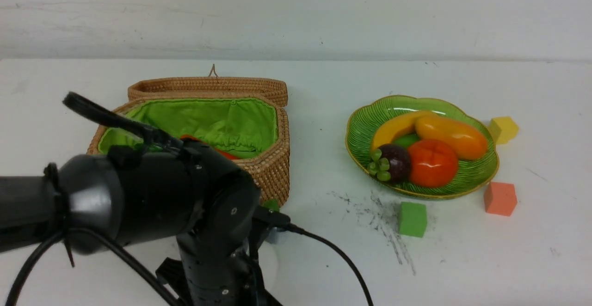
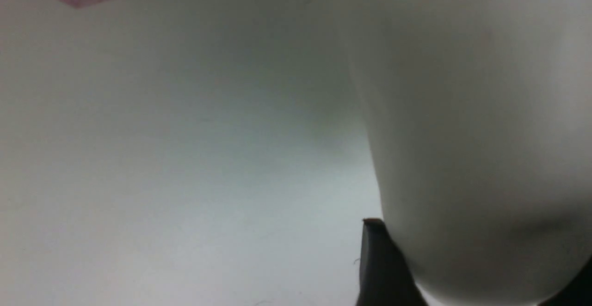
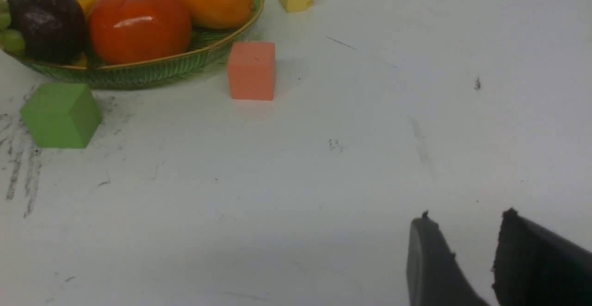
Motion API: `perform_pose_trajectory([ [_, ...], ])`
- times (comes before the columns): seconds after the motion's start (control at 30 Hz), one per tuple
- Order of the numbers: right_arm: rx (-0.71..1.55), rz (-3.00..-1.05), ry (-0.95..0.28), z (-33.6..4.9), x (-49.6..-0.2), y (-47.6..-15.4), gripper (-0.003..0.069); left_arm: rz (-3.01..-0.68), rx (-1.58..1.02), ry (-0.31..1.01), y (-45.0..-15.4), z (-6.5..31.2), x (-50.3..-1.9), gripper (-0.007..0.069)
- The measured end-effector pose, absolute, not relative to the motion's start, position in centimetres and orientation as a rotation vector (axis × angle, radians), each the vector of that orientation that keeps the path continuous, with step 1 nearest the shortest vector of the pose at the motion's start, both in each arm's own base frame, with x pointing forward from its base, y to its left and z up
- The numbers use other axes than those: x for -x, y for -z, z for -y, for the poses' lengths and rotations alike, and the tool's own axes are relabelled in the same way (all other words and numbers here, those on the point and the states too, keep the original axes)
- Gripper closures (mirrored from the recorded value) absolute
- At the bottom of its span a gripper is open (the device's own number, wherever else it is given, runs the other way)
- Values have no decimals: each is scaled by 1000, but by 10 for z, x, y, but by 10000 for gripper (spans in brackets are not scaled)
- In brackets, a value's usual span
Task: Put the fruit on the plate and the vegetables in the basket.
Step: Take a daikon with your left arm and place it on the basket on the left.
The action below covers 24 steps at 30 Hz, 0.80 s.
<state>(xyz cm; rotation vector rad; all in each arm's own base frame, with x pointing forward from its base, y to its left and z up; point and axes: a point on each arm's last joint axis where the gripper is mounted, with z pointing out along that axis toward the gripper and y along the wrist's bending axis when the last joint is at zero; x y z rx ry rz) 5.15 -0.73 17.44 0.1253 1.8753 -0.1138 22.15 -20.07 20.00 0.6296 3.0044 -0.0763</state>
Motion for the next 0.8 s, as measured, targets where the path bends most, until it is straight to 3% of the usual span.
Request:
perform_pose_trajectory([
  [0.23, -125, -1875, 114, 7, -52, -174, 421, -2776, -753, 190, -260, 185, -205, 244],
  [0.33, -124, -1875, 116, 7, -52, -174, 421, -2632, -833, 169, -289, 173, -198, 244],
  [0.37, -124, -1875, 116, 7, -52, -174, 421, -2528, -801, 118, -311, 162, -198, 244],
  [0.47, -124, -1875, 116, 7, -52, -174, 421, -2426, -602, 45, -340, 141, -214, 244],
  [0.63, -124, -1875, 116, 7, -52, -174, 421, -2511, -164, 61, -346, 103, -265, 244],
  [0.8, -125, -1875, 115, 7, -52, -174, 421, -2607, -186, 101, -327, 105, -303, 244],
])
